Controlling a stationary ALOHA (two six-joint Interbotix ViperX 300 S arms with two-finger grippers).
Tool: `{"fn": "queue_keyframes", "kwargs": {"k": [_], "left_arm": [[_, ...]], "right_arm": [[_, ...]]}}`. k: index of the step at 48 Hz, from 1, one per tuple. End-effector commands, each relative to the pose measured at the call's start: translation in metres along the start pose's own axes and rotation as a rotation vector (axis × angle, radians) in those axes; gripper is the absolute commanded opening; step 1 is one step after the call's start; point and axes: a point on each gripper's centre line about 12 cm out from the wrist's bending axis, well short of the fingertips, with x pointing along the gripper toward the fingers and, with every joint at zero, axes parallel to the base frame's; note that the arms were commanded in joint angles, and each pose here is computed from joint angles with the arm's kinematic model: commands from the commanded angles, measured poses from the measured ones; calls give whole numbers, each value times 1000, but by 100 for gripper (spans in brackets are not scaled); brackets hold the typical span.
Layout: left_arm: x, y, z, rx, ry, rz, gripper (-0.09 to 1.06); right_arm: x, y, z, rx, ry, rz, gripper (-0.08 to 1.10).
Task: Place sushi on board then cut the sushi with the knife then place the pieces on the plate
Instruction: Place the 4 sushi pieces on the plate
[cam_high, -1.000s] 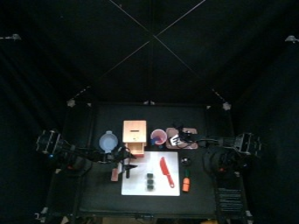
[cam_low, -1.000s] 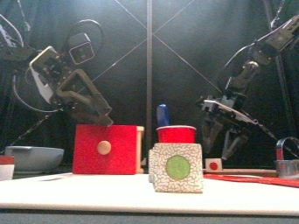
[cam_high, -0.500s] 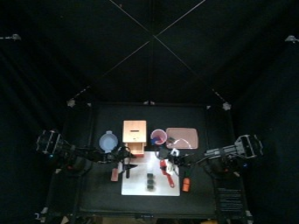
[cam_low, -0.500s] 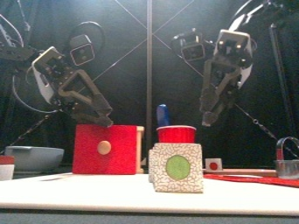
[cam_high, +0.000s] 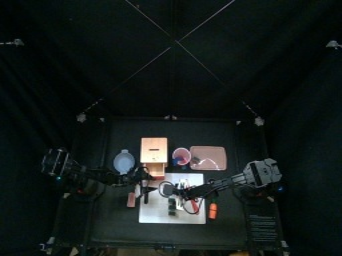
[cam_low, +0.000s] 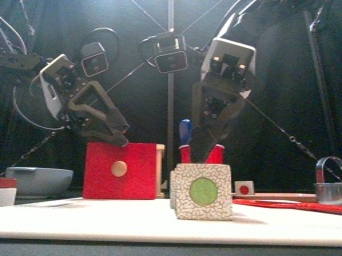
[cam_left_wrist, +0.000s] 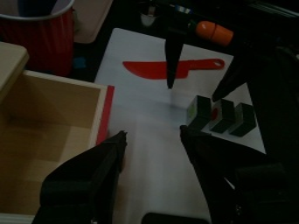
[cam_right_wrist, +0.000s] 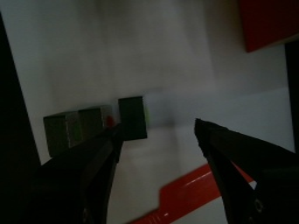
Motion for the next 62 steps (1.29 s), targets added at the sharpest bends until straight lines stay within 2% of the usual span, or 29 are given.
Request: {"fn": "queue_keyframes", "kwargs": {"k": [1,13,23,37,43,53,57,62], "left_arm": [[0,-1,5,-1,-21,-4,88],[0,0,1,-4,-9,2,88],[-1,4,-6,-26,11,23,88],[-2,5,-8,-27,20,25,88],[-2,5,-10,-27,26,27,88],[-2,6,-10,-37,26,32,88],[-2,6,-10,-37,28,32,88],[-2,6,-11,-37,31,32,88]], "right_arm": [[-11,4,16,10,-67,30,95],[3,3,11,2,-51,26,95],[13,4,9,-2,-36,22,96],[19,3,6,6,-26,21,94],[18,4,7,11,-35,30,86],[19,2,4,20,-30,31,63],[13,-2,4,29,-33,27,58],[-6,-10,1,35,-18,4,58]]}}
